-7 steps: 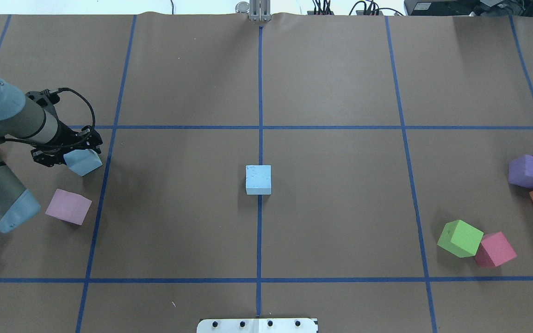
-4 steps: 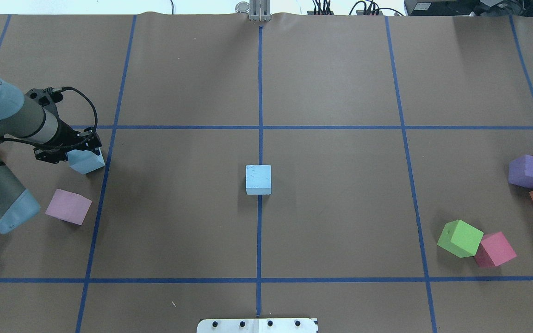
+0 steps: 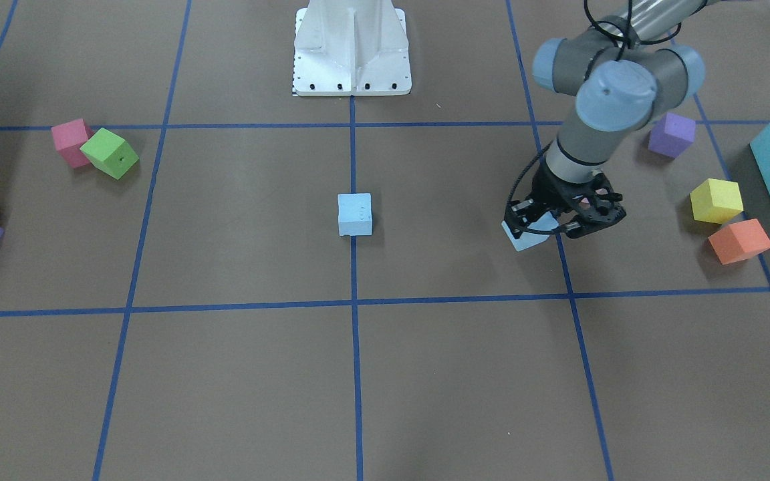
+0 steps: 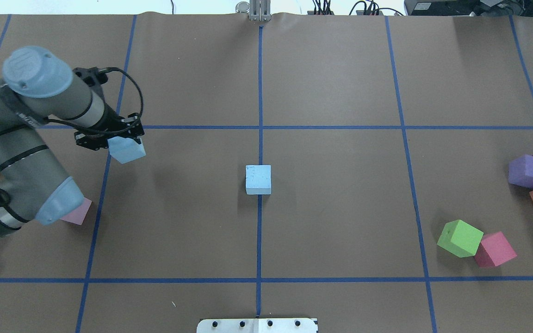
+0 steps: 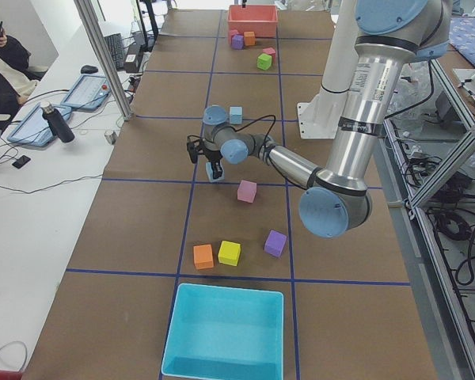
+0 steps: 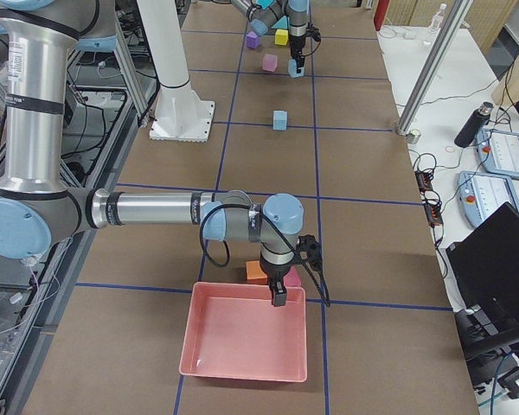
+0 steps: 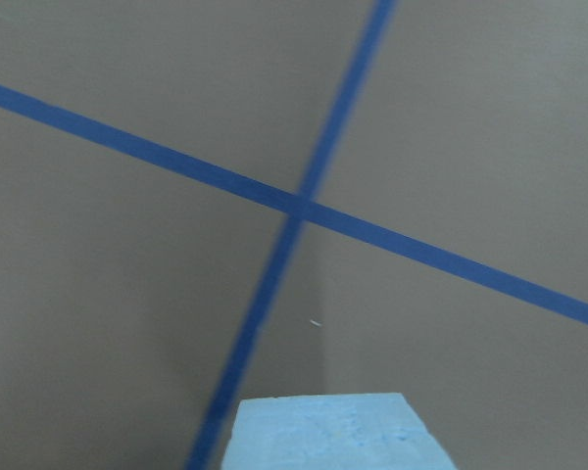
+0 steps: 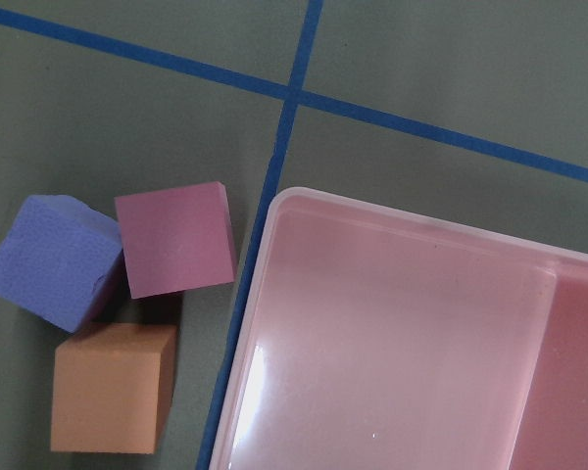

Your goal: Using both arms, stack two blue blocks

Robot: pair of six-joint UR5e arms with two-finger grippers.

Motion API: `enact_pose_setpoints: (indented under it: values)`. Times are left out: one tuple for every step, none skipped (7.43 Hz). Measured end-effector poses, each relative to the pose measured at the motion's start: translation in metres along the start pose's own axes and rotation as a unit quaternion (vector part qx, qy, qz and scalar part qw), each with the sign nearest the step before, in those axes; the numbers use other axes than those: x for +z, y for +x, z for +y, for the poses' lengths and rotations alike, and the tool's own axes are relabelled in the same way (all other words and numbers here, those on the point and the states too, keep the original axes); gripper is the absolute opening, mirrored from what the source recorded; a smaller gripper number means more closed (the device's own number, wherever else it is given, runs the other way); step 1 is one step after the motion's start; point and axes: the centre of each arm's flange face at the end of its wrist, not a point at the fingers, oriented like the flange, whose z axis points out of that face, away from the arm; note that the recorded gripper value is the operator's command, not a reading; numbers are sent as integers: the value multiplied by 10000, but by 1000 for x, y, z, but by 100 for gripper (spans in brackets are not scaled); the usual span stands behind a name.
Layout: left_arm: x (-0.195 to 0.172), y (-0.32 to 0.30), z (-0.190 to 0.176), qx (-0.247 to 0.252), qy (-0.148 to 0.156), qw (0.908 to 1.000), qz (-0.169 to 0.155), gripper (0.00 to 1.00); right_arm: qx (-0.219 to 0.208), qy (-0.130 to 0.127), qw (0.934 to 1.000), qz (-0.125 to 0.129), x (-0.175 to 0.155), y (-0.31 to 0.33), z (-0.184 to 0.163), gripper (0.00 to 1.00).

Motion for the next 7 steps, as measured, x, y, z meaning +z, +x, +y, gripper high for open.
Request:
enact_pose_setpoints:
  values:
    - [-16,49,24,244,154,9996,-3,0,8,-10,10000,-4,1,1,0,100]
    - [-27,90,52,595,322,9977,95,0,13,-16,10000,-8,2,1,0,100]
    - [-33,123,79,924,385,9948,205,0,17,-20,10000,-11,2,1,1,100]
    - [-33,147,98,1249,376,9911,255,0,19,-23,10000,-12,2,2,1,100]
    - [-28,163,109,1580,341,9866,242,0,20,-23,10000,-12,3,2,1,100]
    - [-22,171,118,1792,295,9832,205,0,20,-22,10000,-12,2,2,0,100]
    - [-16,180,121,1881,272,9816,163,0,22,-22,10000,-14,2,2,0,100]
